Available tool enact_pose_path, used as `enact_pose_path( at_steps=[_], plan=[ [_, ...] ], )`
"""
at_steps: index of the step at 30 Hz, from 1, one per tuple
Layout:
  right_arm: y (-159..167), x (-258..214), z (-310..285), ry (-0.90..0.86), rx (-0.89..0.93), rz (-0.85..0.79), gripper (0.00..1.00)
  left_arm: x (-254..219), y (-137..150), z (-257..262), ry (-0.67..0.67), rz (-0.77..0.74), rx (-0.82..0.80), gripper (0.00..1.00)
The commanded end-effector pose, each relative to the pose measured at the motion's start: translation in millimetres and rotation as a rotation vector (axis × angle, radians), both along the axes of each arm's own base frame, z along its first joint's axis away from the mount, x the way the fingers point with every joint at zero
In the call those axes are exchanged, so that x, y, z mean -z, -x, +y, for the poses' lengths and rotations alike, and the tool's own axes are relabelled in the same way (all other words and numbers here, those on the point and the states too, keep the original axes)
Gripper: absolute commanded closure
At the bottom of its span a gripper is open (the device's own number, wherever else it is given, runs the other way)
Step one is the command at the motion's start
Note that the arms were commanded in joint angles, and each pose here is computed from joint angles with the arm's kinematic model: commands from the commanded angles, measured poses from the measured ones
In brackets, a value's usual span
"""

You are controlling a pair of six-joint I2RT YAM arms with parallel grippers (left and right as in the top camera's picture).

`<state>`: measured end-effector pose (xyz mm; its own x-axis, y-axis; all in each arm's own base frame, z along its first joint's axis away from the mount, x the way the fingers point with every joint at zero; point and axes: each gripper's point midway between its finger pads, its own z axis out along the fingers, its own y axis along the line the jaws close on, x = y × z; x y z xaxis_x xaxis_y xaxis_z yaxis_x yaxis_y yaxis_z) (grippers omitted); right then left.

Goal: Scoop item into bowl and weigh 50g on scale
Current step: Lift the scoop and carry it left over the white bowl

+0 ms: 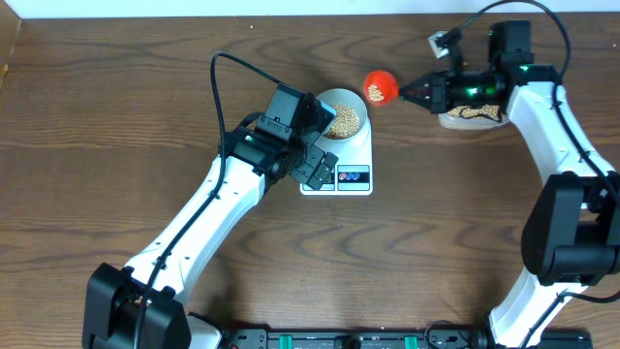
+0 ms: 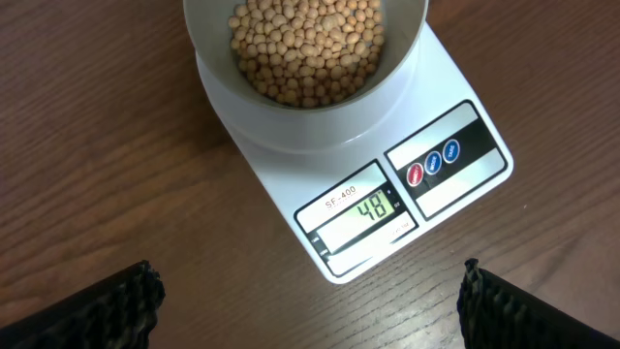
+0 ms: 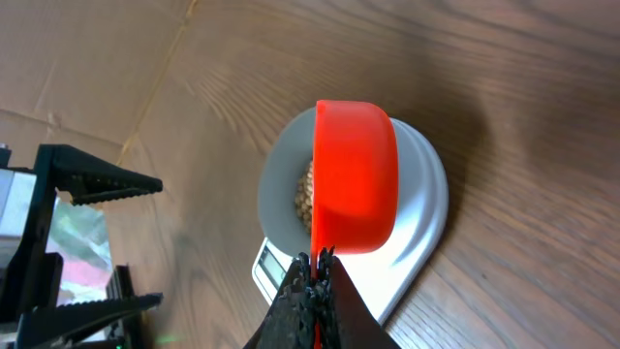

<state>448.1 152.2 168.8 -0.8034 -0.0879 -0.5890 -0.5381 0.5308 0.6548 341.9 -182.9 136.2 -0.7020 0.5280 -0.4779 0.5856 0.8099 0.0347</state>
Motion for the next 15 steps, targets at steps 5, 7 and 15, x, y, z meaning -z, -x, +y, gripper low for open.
enact_pose_path(
  at_steps=[5,7,15],
  plan=[
    [3.4,-11.8,31.7,0.057,-0.043,-0.077,0.99,-7.1,-1.2,1.4,-0.002,-0.024,0.009,0.0],
    [4.8,-8.8,38.1,0.079,-0.049,-0.079,0.99,-6.9,-1.0,1.5,-0.002,-0.023,0.009,0.0],
    [6.6,-1.4,55.4,0.146,-0.061,-0.103,0.99,-6.9,-1.0,1.5,-0.002,-0.023,0.009,0.0]
  ],
)
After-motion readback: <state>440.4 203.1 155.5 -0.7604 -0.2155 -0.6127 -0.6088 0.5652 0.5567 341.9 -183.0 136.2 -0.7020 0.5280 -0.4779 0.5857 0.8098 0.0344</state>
